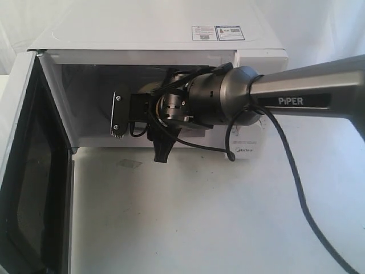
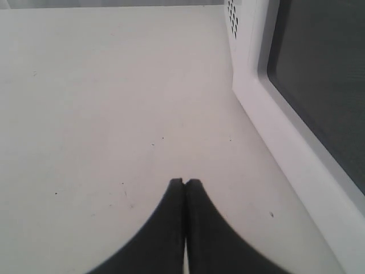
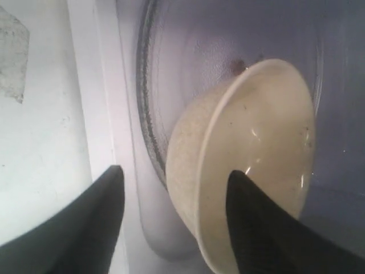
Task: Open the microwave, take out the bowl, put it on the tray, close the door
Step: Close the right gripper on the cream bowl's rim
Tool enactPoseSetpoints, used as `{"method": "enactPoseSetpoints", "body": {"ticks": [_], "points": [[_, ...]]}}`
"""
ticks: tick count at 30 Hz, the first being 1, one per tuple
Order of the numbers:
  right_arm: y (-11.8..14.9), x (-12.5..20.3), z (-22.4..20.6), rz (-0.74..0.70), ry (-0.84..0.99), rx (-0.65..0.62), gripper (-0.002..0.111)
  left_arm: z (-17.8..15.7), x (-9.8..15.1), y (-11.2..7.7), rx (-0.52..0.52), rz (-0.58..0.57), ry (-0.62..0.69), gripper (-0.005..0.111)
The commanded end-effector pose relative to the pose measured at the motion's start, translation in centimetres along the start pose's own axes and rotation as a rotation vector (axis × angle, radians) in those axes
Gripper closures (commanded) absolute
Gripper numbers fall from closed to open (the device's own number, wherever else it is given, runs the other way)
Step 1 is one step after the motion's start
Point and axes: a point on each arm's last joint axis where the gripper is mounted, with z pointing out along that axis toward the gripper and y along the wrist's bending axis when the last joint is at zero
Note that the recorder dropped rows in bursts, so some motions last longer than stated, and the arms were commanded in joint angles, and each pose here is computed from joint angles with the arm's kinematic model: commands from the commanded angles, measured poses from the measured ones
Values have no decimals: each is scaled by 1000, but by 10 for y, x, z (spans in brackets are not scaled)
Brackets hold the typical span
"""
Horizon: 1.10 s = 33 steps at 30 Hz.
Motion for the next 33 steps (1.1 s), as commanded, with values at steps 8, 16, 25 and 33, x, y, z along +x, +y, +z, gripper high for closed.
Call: {"method": "enactPoseSetpoints", "body": {"ticks": [8,16,25,33], "points": [[-3,0,0,-15,-7,16,108,0,1,-1,11,-5,2,107],[-3,0,0,-15,-9,16,108,0,1,-1,11,-5,2,107],[-3,-3,0,-15,-43,17,79,0,1,-1,11,-5,2,107],[-3,-4,1,-16,-51,16,63,0,1,-1,11,-5,2,107]]}}
